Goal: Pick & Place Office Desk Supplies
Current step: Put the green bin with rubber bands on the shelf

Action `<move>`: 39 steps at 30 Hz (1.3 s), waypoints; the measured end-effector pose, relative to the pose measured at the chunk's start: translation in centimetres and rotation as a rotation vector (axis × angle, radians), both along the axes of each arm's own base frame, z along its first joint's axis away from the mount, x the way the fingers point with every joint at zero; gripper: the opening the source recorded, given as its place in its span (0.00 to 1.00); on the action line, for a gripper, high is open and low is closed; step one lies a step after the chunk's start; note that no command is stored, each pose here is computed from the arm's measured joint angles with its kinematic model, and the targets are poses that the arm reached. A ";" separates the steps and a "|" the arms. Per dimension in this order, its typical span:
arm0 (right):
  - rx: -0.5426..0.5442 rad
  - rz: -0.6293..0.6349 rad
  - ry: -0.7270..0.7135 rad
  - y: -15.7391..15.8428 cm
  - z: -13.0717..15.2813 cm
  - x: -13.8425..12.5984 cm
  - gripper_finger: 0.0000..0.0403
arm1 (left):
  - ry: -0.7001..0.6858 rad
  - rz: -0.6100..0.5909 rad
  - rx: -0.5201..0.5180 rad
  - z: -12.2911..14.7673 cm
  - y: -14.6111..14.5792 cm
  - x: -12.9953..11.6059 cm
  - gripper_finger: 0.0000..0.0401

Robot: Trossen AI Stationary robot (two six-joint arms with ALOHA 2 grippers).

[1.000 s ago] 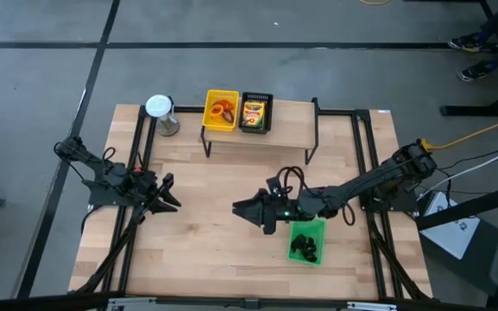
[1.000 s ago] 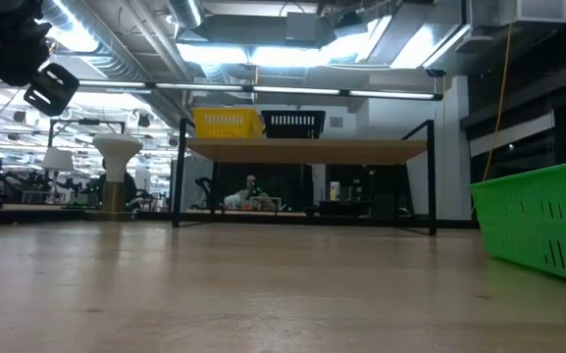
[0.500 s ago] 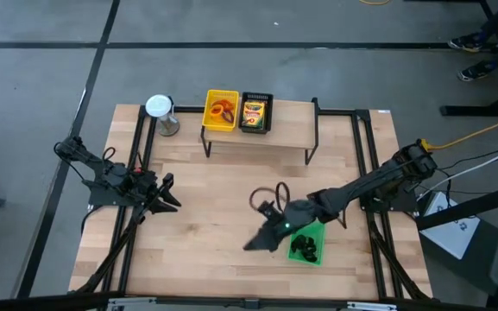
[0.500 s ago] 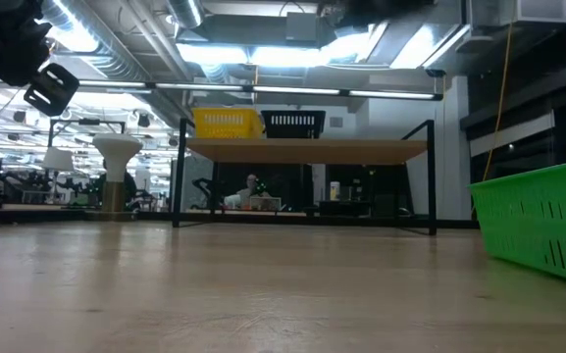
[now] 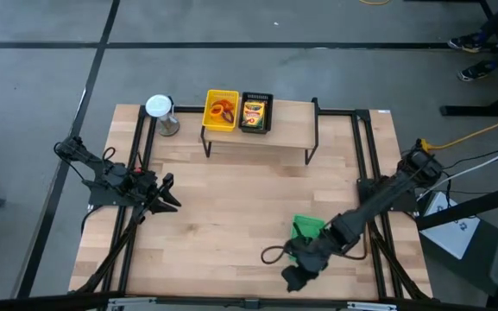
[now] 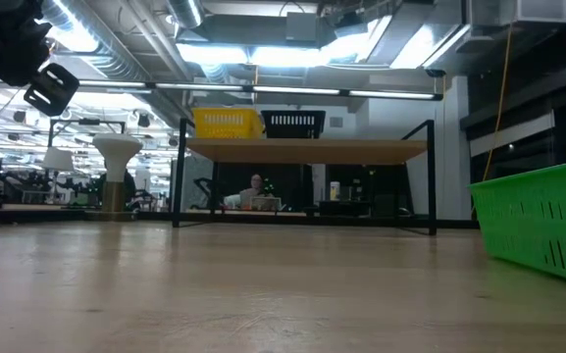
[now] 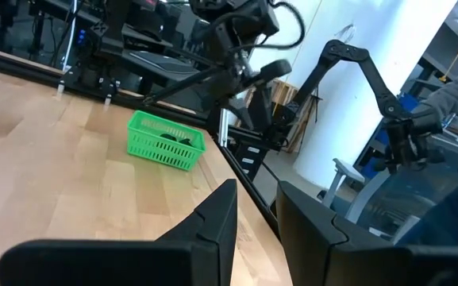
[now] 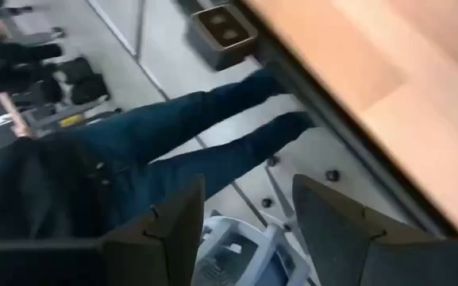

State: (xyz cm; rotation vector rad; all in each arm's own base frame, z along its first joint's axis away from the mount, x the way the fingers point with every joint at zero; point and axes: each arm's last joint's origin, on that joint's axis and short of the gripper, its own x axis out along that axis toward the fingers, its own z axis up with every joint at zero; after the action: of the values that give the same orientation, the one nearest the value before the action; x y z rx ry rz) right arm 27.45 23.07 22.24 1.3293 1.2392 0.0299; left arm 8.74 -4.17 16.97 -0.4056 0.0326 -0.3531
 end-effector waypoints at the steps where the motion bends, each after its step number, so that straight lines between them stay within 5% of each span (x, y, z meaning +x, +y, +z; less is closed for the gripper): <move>1: 0.002 -0.010 -0.023 0.0 0.3 0.0 0.48 | 0.000 0.000 0.000 0.0 0.0 0.0 0.22; 12: -0.041 -0.087 -0.250 -0.8 1.5 1.5 0.48 | 0.000 0.000 0.000 0.0 0.0 0.0 0.22; 20: -0.011 -0.178 -0.680 -3.9 4.7 5.3 0.48 | 0.000 0.000 0.000 0.0 0.0 0.0 0.22; 28: -0.077 -0.186 -0.807 -6.1 5.4 6.6 0.48 | 0.000 0.000 0.000 0.0 0.0 0.0 0.22; 33: -0.301 -0.153 -0.846 -7.2 6.4 7.5 0.48 | 0.000 -0.002 0.000 0.0 0.0 0.0 0.22; 39: -1.020 0.294 -0.377 -7.9 9.2 6.9 0.44 | 0.000 -0.003 0.000 0.0 0.0 0.0 0.22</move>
State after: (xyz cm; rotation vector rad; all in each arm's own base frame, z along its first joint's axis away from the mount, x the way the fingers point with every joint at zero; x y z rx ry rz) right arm 34.35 15.19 31.47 0.2348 0.8954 -0.1249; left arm 8.73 -4.20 16.97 -0.4056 0.0333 -0.3561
